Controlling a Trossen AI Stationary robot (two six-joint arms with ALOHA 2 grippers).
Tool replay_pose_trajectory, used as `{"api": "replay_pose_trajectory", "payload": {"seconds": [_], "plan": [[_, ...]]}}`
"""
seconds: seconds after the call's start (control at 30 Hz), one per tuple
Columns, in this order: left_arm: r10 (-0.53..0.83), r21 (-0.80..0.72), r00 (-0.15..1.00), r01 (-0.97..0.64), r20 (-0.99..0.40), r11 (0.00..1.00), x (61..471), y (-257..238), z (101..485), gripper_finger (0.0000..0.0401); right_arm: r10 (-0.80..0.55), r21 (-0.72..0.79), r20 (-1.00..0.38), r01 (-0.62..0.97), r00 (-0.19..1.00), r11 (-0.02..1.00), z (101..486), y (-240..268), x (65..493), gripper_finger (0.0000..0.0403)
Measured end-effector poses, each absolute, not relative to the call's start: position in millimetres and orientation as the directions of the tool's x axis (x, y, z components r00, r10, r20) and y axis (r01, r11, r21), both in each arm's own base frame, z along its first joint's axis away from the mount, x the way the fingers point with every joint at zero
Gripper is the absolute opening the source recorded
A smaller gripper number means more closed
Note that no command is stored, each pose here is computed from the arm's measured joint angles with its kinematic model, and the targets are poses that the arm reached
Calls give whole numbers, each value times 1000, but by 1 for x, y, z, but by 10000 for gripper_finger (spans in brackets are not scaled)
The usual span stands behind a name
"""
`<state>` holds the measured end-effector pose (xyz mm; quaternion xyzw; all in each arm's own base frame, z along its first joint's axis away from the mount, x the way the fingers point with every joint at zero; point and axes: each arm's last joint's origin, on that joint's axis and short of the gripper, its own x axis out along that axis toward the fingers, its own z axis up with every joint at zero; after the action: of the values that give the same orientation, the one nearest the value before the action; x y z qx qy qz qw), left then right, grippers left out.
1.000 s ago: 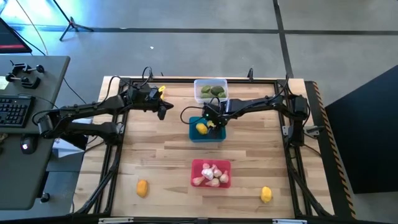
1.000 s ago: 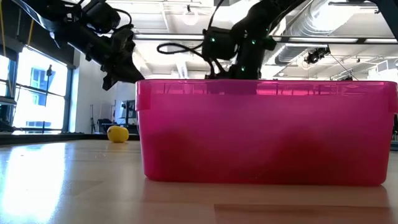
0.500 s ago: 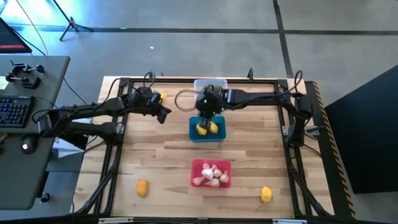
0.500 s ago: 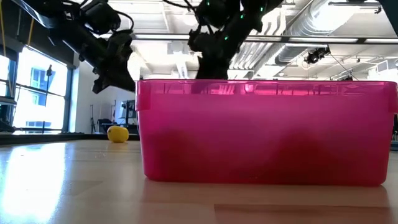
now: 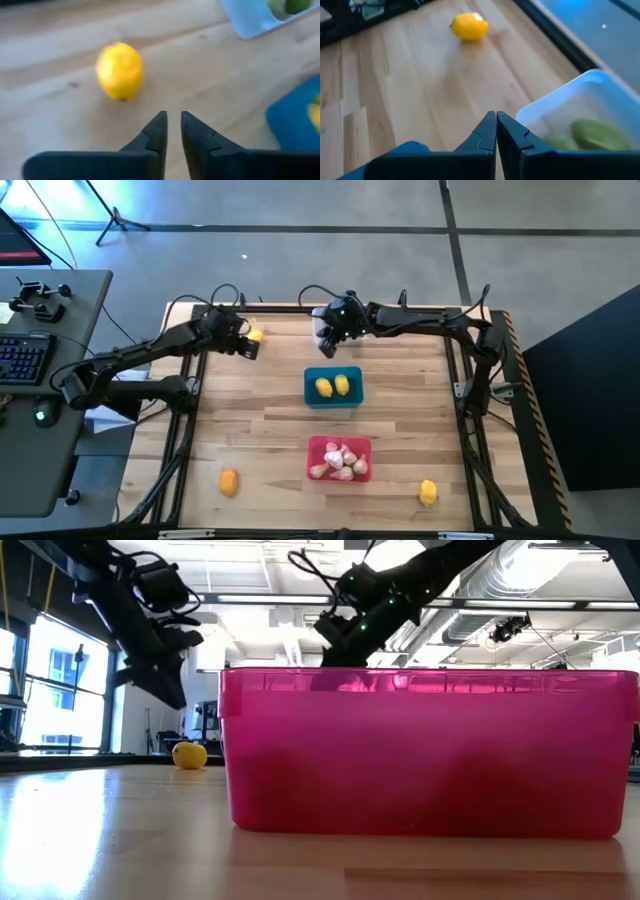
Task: Sort produce into baskets
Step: Put the top yellow lemon into the blue bin
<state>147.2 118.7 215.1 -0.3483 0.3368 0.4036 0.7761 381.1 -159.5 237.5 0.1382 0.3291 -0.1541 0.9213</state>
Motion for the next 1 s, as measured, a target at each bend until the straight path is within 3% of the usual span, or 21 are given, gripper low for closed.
{"api": "replay_pose_trajectory", "payload": {"seconds": [0.2, 0.53, 0.67, 1.0], "plan": [[448, -206, 419, -869, -790, 450, 145, 136, 229, 111, -231, 149, -631, 407, 741, 901, 249, -172, 371, 0], [335, -196, 330, -906, -883, 376, 151, 167, 191, 228, -252, 146, -630, 431, 734, 890, 252, -180, 365, 0], [327, -191, 314, -914, -891, 358, 155, 177, 178, 246, -254, 145, -633, 434, 731, 889, 252, -180, 365, 0], [296, -206, 319, -911, -900, 356, 160, 195, 154, 248, -276, 134, -641, 458, 716, 879, 251, -180, 364, 0]]}}
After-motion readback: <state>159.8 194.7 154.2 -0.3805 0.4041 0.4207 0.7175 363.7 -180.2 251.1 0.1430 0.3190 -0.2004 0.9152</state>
